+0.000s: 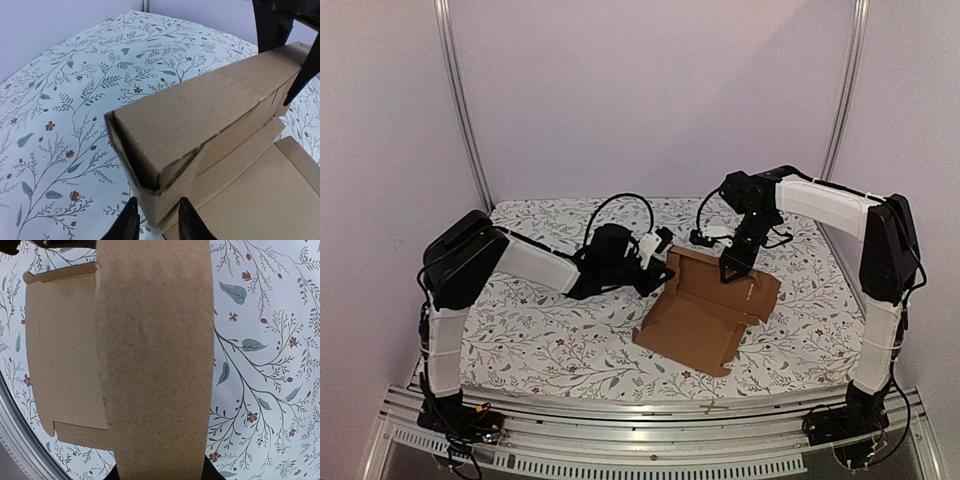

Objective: Fold the paper box

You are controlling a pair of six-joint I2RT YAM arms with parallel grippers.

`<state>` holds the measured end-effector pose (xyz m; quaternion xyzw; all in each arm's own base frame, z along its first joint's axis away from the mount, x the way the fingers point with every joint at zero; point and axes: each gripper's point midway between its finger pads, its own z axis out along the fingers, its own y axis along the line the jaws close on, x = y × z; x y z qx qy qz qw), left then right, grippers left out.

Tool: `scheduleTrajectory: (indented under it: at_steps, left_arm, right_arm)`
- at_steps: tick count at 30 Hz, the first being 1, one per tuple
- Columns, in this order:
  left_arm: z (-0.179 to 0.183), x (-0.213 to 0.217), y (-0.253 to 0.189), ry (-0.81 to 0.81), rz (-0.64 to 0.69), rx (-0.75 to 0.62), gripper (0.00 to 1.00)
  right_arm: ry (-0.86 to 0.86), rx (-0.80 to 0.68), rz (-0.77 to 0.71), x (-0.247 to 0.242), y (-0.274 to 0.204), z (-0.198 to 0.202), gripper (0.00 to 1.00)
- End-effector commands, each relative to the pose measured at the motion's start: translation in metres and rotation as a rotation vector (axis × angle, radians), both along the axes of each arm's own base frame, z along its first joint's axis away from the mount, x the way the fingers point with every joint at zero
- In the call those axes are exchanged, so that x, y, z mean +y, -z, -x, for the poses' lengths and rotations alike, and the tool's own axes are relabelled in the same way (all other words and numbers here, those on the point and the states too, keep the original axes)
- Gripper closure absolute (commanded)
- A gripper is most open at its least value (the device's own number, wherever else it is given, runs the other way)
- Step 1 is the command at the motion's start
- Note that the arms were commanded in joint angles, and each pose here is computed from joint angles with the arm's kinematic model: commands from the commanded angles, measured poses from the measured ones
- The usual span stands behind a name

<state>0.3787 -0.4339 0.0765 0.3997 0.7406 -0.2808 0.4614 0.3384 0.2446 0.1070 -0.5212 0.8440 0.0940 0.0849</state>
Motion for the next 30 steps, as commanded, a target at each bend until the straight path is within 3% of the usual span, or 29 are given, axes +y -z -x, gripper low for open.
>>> scheduleTrajectory:
  at_steps: [1, 15, 22, 27, 30]
  left_arm:
    - [-0.003, -0.004, 0.010, 0.020, -0.037, 0.025, 0.75]
    - [-0.018, -0.003, 0.013, -0.183, -0.085, -0.026, 0.91]
    - [-0.015, 0.003, 0.010, -0.384, -0.160, -0.169, 0.91]
    - [-0.010, 0.007, 0.004, -0.419, -0.118, -0.172, 0.92]
    - [-0.003, -0.002, 0.006, -0.350, -0.102, -0.158, 0.85]
  right_arm:
    - [-0.016, -0.006, -0.023, 0.003, -0.011, 0.004, 0.70]
    - [0.022, 0.092, -0.096, 0.016, -0.015, 0.016, 0.69]
    - [0.076, 0.174, -0.140, 0.023, -0.018, 0.027, 0.69]
    - [0.120, 0.208, -0.152, 0.026, -0.016, 0.028, 0.69]
    - [0.128, 0.223, -0.162, 0.029, -0.015, 0.027, 0.69]
